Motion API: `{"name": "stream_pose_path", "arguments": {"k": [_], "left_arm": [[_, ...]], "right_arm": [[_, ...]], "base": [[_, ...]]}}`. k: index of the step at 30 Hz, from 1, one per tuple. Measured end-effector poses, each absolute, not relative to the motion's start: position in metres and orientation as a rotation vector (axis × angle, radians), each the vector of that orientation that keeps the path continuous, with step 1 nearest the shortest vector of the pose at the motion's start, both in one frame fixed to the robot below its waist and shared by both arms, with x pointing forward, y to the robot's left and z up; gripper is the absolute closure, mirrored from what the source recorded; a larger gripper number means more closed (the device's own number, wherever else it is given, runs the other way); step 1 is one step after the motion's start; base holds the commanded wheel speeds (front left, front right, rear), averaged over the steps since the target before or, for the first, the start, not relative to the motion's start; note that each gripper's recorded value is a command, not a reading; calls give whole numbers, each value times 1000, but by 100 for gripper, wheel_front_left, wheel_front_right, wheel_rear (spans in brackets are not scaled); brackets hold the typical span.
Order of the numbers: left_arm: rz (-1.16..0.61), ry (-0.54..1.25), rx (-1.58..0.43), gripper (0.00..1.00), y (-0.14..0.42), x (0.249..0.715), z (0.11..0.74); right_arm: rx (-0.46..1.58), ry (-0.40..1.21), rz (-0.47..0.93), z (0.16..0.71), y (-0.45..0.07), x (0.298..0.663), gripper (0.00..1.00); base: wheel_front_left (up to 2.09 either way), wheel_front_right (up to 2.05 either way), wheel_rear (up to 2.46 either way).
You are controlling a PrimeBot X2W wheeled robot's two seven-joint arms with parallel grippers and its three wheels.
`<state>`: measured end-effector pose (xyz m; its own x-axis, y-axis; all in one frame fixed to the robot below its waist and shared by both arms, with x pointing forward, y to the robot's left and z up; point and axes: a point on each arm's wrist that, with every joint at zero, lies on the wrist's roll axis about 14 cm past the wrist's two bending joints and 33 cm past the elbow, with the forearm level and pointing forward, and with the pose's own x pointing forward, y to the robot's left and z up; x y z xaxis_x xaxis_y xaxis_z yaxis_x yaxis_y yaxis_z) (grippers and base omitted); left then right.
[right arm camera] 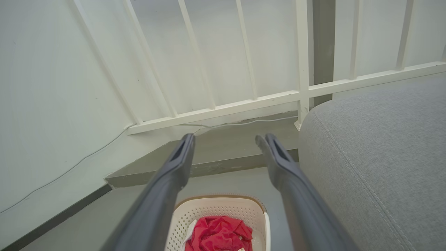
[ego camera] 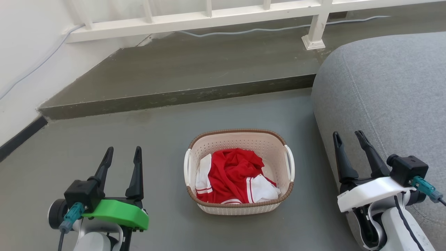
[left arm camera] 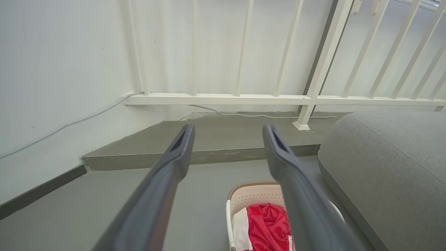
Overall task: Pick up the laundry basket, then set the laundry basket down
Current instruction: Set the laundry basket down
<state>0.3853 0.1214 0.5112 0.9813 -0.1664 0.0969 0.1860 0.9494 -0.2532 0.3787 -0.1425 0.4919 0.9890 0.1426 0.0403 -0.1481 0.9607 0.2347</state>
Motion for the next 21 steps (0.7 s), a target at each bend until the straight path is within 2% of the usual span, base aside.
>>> {"name": "stream_pose_path", "arguments": {"k": [21], "left_arm": [[-184,-64,-260,0,121,382,507]], "right_arm": [[240,-18,135,489,-145,375,0]], "base": [[0,0,0]]}}
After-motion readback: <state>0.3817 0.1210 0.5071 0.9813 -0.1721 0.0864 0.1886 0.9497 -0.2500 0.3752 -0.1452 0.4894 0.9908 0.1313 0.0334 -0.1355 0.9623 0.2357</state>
